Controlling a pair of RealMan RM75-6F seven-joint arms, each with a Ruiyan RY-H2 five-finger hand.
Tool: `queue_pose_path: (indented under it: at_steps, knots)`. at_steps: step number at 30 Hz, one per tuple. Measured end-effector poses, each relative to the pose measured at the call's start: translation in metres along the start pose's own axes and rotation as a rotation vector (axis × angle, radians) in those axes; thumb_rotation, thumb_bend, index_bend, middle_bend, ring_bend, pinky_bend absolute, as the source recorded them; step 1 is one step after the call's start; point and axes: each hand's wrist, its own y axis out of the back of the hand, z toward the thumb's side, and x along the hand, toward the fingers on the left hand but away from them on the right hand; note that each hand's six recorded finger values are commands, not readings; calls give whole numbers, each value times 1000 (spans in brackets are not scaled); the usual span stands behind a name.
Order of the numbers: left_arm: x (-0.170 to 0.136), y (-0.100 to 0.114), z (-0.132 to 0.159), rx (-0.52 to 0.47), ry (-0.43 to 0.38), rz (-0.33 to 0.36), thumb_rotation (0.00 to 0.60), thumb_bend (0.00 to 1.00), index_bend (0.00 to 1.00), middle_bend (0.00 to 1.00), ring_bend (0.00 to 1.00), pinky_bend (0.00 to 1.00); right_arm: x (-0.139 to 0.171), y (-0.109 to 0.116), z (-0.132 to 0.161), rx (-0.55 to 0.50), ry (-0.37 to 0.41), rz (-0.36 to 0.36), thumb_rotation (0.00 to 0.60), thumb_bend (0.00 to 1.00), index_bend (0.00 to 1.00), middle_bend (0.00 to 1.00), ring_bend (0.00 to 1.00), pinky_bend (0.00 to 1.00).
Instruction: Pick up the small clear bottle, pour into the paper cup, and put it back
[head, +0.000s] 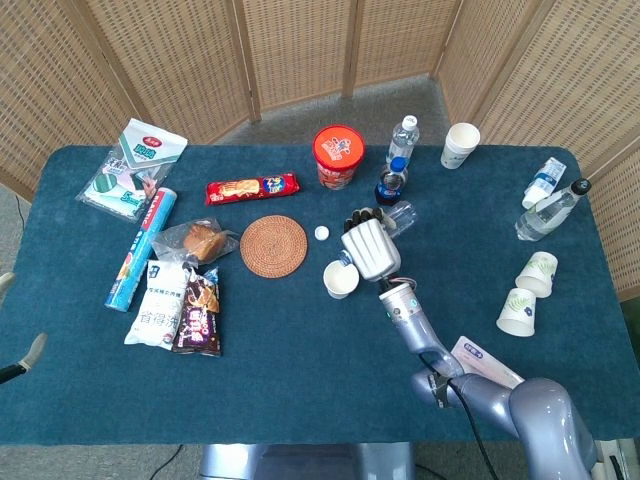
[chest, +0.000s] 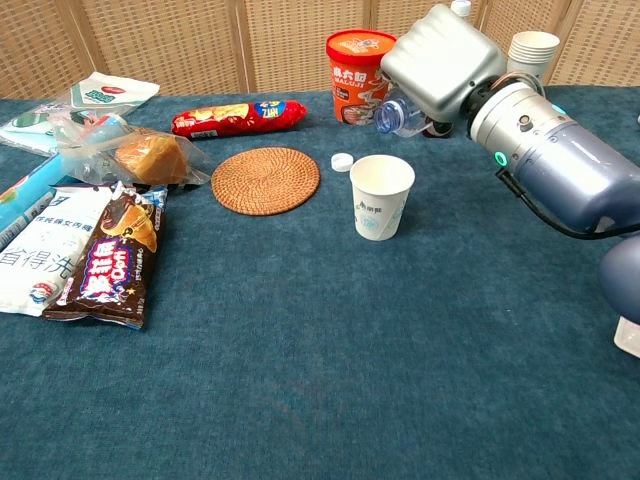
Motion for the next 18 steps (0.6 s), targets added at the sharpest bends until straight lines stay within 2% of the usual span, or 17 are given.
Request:
queue_pose_path:
  at_steps: [18]
  knots:
    - [3, -3, -1, -3, -2, -2, 369, 380, 78, 75, 2, 44, 2, 2, 13, 74, 32, -37, 600, 261, 598, 609, 657, 618]
